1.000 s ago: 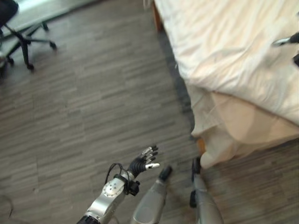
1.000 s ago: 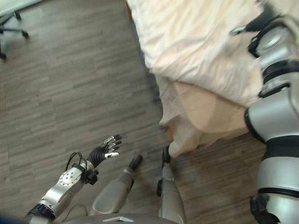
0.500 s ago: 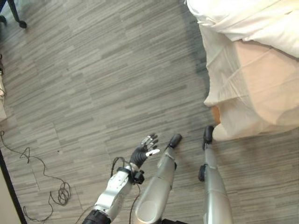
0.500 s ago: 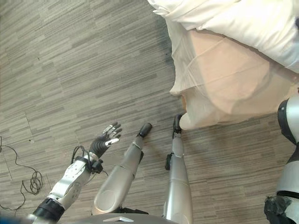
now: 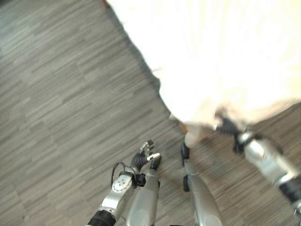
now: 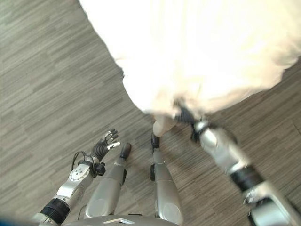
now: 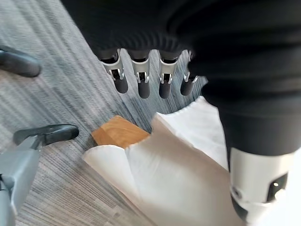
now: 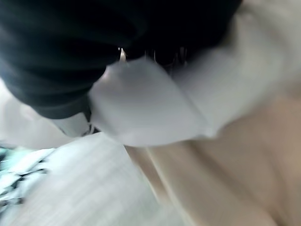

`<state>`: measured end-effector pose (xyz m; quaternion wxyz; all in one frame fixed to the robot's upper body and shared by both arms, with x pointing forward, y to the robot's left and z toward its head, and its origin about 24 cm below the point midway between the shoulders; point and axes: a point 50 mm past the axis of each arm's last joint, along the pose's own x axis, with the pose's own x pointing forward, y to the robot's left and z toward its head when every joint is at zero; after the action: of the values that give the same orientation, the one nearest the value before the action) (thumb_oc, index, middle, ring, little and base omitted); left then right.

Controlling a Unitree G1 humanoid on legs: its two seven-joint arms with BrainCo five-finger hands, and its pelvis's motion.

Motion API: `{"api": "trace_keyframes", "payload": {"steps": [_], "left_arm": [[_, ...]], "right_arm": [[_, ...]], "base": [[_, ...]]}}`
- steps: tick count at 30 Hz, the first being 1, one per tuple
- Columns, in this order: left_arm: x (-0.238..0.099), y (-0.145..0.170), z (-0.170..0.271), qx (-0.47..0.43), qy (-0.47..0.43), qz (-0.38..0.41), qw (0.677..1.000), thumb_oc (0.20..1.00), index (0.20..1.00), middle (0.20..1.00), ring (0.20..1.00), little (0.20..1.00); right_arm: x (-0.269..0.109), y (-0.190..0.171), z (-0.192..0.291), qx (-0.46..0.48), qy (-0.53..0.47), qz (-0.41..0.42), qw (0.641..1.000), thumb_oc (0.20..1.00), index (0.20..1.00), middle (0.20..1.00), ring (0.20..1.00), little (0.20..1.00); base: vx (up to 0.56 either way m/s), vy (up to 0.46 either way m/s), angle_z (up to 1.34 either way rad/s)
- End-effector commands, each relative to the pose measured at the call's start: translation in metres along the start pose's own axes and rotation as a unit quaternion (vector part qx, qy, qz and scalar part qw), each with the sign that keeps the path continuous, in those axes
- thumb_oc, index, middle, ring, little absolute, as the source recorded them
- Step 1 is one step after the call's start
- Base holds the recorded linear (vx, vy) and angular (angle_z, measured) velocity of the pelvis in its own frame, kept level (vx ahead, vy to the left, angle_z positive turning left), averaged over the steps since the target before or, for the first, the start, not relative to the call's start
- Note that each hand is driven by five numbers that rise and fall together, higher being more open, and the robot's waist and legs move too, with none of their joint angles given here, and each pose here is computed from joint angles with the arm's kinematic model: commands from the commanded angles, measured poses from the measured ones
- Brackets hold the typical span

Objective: Making the bed.

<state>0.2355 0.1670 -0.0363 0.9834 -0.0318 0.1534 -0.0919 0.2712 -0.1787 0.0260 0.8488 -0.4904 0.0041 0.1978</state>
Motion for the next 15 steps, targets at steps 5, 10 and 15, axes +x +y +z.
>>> {"api": "trace_keyframes", "payload": {"steps": [5,10,15], "left_arm": [[0.0,0.006,-0.001,-0.005,-0.004,0.021,1.0,1.0,1.0,1.0,1.0,1.0],[0.0,0.006,-0.018,-0.018,0.035,0.003,0.999,1.0,1.0,1.0,1.0,1.0],[0.0,0.008,-0.017,-0.029,0.037,-0.016,0.999,1.0,1.0,1.0,1.0,1.0]], "right_arm": [[-0.025,0.081,-0.038,0.086,0.119,0.174,0.974,1.0,1.0,1.0,1.0,1.0],[-0.051,0.116,-0.076,0.214,0.243,0.208,0.923,1.0,1.0,1.0,1.0,1.0],[-0.106,0.121,-0.13,0.231,0.384,0.218,0.867,1.0,1.0,1.0,1.0,1.0]], "base": [[0.04,0.073,-0.08],[0.04,0.044,-0.08],[0.05,0.017,-0.16]]}}
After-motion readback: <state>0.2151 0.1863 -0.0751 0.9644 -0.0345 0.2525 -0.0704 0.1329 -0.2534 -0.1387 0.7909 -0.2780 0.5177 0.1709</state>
